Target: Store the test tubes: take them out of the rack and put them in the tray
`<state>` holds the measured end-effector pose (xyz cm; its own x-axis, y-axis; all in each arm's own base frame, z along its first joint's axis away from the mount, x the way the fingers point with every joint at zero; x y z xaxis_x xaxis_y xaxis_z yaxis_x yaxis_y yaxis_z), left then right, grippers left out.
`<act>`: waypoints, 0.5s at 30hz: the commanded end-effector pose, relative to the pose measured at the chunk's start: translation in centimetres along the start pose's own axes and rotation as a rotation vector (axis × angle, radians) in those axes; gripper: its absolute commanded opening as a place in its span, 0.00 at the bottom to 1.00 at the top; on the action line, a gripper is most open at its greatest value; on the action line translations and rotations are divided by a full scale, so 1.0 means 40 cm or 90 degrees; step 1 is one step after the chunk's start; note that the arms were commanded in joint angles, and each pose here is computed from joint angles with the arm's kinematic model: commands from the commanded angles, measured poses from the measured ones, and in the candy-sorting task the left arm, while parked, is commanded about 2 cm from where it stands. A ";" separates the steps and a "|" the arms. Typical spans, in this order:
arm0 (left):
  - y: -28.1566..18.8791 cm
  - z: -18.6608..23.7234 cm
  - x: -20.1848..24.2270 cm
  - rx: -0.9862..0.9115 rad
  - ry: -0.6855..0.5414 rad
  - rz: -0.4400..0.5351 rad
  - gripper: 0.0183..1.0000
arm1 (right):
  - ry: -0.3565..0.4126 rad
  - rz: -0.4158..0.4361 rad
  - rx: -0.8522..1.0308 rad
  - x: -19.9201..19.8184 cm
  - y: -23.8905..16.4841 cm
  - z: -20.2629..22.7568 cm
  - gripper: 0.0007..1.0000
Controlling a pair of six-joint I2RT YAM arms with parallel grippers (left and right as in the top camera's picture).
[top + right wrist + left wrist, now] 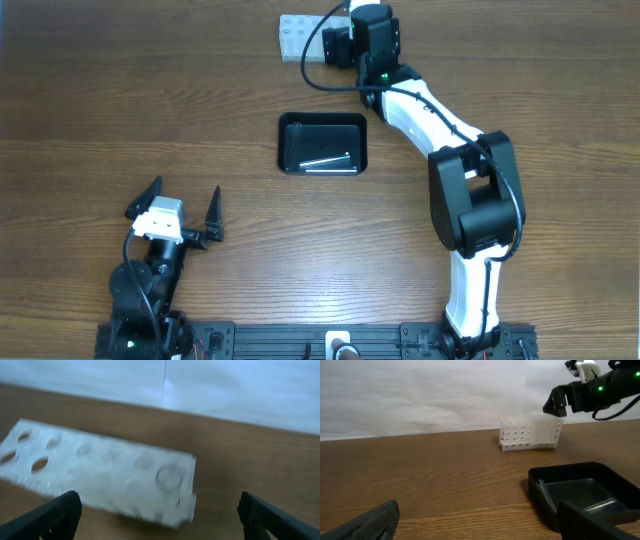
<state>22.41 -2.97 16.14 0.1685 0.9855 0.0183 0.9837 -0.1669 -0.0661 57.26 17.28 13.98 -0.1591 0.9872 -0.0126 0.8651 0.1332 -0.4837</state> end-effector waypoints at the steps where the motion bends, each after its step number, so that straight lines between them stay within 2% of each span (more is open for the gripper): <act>1: 0.000 0.004 -0.002 0.001 0.006 0.005 1.00 | 0.014 0.007 -0.025 -0.012 0.012 -0.033 0.99; 15: 0.000 0.004 -0.002 0.001 0.006 0.005 1.00 | 0.038 0.013 -0.044 -0.026 0.032 -0.033 0.97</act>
<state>22.41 -2.97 16.14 0.1685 0.9855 0.0183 0.9837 -0.1669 -0.0661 58.28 17.31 13.84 -0.1464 0.9892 0.0093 0.8836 0.1350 -0.4484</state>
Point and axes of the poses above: each gripper's point midway between its finger pads, its own y axis out along the fingers, its own x axis along the line the jaws close on, z = x × y, the point moved 2 cm from there along -y, back along the fingers, and after that the axes turned 1 degree about y, right-handed, at the moved point
